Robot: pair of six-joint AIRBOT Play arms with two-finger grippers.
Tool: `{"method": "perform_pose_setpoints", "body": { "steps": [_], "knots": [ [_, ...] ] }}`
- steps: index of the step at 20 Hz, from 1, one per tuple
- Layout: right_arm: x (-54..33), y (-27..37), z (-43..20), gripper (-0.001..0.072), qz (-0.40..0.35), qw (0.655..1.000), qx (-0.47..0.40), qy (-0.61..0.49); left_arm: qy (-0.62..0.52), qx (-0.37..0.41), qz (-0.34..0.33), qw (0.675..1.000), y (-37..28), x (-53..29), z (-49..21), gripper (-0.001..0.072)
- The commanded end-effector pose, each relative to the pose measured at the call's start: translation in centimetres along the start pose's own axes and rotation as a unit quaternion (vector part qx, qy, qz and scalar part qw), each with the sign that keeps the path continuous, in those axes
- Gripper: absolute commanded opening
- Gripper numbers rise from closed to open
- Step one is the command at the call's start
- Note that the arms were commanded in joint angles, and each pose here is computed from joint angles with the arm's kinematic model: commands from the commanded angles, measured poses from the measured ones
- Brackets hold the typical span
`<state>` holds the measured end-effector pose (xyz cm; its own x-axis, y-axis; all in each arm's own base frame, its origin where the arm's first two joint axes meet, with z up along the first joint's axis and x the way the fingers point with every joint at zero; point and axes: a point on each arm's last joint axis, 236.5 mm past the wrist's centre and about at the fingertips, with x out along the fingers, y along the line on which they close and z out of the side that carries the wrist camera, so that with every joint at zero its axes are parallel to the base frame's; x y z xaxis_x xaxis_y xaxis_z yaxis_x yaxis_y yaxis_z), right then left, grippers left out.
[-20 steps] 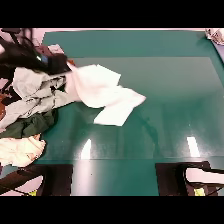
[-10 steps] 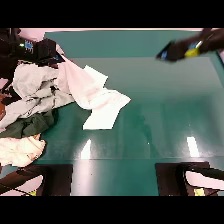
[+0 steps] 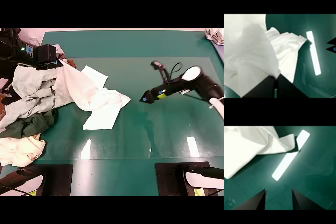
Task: Fold the shirts.
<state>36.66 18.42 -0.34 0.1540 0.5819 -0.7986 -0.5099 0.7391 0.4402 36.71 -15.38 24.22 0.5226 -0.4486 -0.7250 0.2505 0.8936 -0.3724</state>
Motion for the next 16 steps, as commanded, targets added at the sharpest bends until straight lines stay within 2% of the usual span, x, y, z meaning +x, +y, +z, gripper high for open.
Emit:
{"method": "perform_pose_setpoints", "body": {
  "steps": [1, 3, 11, 12, 13, 14, 16],
  "knots": [
    [3.9, -0.3, -0.3, 0.0387, 0.001, 0.999, -0.044, -0.008, 0.010, 0.001, 0.007, 1.000, 0.3, 0.0, -0.5, 0.0027],
    [5.2, 0.1, 0.9, 0.0519, 0.014, 0.998, -0.046, -0.034, 0.013, 0.001, 0.007, 1.000, 0.3, 0.0, -0.6, 0.0027],
    [10.3, -0.5, 4.0, 0.0510, 0.048, 0.995, 0.009, -0.089, 0.021, 0.000, 0.007, 1.000, 0.3, 0.0, -1.0, 0.0027],
    [11.0, 0.1, 4.6, 0.0473, 0.052, 0.995, -0.001, -0.087, 0.020, 0.000, 0.008, 1.000, 0.3, 0.0, -1.0, 0.0027],
    [11.5, 0.9, 5.5, 0.0311, 0.056, 0.994, -0.015, -0.088, 0.020, 0.001, 0.008, 1.000, 0.4, 0.0, -0.9, 0.0028],
    [11.6, 1.8, 6.2, 0.0017, 0.063, 0.994, -0.032, -0.087, 0.019, 0.001, 0.008, 1.000, 0.4, 0.0, -0.9, 0.0027],
    [10.0, 2.4, 8.0, 0.0016, 0.054, 0.994, -0.038, -0.086, 0.010, 0.001, 0.009, 1.000, 0.4, 0.0, -0.4, 0.0027]
  ]
}}
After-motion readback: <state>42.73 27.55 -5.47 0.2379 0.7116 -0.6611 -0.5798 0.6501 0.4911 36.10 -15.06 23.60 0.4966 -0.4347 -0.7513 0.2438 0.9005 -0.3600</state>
